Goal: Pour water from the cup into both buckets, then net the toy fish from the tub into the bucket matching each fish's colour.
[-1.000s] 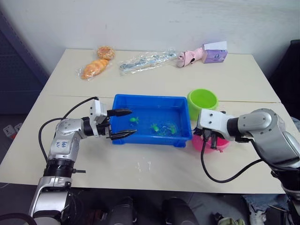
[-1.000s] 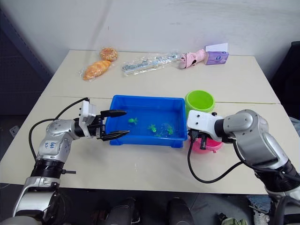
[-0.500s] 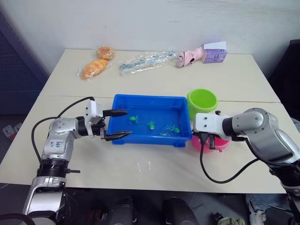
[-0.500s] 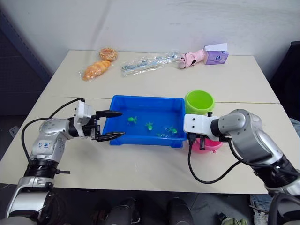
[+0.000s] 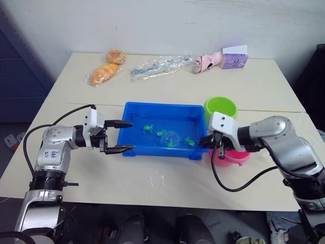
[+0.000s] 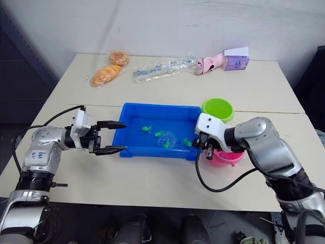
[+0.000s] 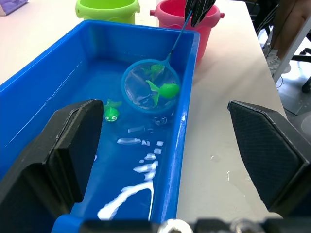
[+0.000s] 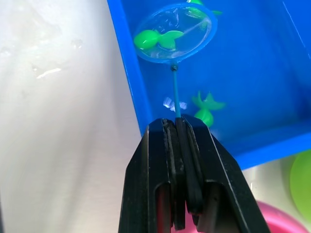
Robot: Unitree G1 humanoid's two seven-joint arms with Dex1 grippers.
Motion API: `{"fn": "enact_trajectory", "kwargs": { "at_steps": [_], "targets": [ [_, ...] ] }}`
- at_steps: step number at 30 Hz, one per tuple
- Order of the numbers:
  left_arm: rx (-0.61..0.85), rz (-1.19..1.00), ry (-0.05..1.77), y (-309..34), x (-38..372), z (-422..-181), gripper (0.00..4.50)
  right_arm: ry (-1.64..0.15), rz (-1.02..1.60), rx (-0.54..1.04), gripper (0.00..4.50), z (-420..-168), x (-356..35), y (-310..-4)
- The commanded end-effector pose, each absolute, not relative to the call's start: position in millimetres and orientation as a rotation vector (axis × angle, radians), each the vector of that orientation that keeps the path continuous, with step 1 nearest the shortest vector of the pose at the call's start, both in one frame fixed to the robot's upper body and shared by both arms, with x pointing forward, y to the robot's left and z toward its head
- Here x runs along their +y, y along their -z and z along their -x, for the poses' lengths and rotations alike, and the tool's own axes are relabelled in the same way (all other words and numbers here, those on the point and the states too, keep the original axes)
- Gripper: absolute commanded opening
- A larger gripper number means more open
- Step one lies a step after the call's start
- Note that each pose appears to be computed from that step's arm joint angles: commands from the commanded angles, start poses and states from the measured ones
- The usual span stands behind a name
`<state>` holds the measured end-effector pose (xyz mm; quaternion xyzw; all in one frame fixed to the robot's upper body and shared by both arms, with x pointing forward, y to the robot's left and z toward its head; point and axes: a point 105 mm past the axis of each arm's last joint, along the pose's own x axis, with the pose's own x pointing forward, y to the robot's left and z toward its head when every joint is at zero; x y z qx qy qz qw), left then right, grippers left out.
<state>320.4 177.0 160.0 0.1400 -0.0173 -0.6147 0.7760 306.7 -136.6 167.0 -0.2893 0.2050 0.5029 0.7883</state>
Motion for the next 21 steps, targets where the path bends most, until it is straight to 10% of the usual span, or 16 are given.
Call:
{"fn": "enact_trajectory", "kwargs": {
  "at_steps": [1,21],
  "targets": [
    [-0.09,-0.332,1.321,-174.1,180.6,-321.6,4.43,-1.063,0.57,0.388,0.0,-304.4,-139.4,-187.1],
    [-0.257,-0.057,1.226,-226.9,147.5,-348.7,4.43,-0.644,0.384,0.122,0.0,-291.8,-206.3,-250.3]
  ]
}}
